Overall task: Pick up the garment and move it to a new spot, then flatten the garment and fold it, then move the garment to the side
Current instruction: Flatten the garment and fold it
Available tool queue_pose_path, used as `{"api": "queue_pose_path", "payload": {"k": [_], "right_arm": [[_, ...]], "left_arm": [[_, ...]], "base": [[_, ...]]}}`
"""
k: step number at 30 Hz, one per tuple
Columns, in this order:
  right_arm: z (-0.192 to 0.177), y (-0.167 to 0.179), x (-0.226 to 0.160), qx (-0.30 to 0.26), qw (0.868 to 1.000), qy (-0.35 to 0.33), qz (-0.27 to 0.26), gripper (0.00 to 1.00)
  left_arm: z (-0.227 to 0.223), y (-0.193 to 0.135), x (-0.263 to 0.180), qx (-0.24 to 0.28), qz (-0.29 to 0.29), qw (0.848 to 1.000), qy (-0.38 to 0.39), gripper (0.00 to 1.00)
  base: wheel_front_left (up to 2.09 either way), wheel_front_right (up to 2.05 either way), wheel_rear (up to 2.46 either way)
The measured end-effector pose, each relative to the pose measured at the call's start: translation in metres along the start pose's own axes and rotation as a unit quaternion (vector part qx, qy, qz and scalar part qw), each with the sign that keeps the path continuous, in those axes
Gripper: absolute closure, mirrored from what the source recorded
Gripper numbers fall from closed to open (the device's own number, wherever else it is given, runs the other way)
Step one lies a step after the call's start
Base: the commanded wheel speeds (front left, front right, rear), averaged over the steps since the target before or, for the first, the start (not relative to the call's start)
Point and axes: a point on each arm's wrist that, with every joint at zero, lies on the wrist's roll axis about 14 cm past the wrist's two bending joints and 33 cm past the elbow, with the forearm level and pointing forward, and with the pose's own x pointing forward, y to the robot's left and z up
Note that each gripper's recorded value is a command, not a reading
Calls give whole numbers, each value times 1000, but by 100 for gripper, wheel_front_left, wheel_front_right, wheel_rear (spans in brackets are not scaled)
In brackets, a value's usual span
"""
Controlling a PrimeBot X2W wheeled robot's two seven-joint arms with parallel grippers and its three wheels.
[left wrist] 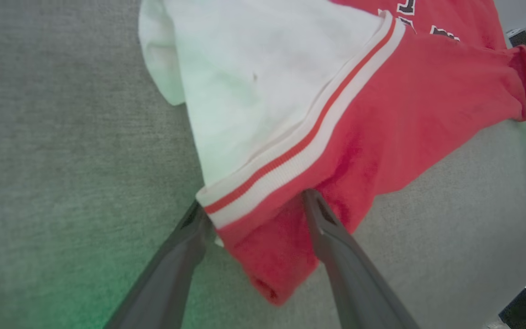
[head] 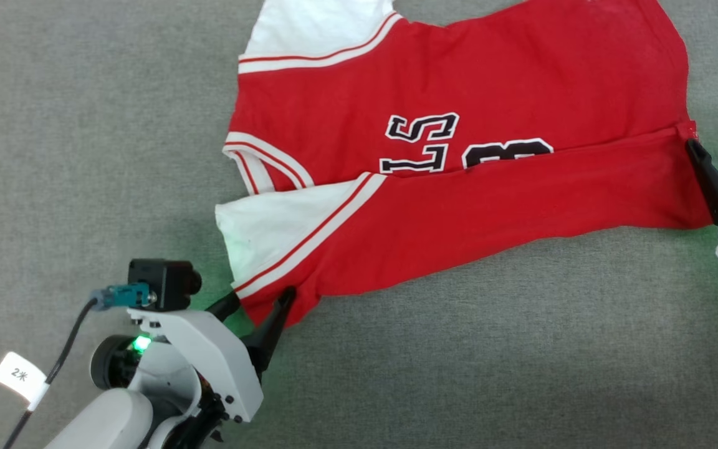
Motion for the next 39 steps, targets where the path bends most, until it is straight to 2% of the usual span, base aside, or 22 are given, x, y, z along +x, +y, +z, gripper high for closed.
{"api": "queue_pose_path", "payload": {"k": [3, 4, 5, 6, 9, 14, 20, 25, 26, 27, 28, 34, 39], "right_arm": [[-1, -5, -2, 0, 1000, 3, -7, 0], [-2, -6, -3, -1, 1000, 5, -8, 0], [-2, -7, -4, -2, 1000, 7, -9, 0], [-2, -8, -5, -3, 1000, 9, -10, 0], [-4, -11, -8, -10, 1000, 26, -12, 0], [-23, -10, -12, -28, 995, 98, -5, 0], [-44, -3, -14, -49, 981, 186, 8, 0], [-49, -3, -8, -50, 974, 220, 6, 0], [-50, -3, -7, -50, 973, 226, 6, 7], [-50, -2, -6, -50, 973, 227, 7, 66], [-50, -2, -5, -48, 973, 227, 7, 98], [-47, 6, -6, -39, 975, 218, 15, 100], [-51, 6, -23, -34, 976, 213, 17, 100]], "left_arm": [[-3, -3, 6, -4, -8, 1000, 7, 0], [-4, -4, 8, -3, -12, 1000, 11, 52], [-4, -5, 9, -4, -16, 1000, 13, 79], [-4, -6, 10, -7, -18, 1000, 15, 100], [-7, -7, 10, -9, -20, 1000, 18, 100], [-10, -10, 8, -15, -24, 999, 16, 100], [-12, -12, 6, -17, -27, 999, 14, 100], [-12, -11, 6, -15, -27, 999, 11, 100], [-12, -10, 7, -14, -27, 999, 10, 100], [-12, -9, 7, -15, -26, 1000, 8, 100], [-12, -9, 7, -16, -26, 999, 8, 100], [-7, -7, 5, -13, -25, 1000, -4, 100], [-4, -8, -5, -18, -31, 999, -10, 100]], "base": [[0, 0, 0], [0, 0, 0], [0, 0, 0], [0, 0, 0], [0, 0, 0], [0, 0, 0], [0, 0, 0], [0, 0, 0], [0, 0, 0], [0, 0, 0], [0, 0, 0], [0, 0, 0], [0, 0, 0]]}}
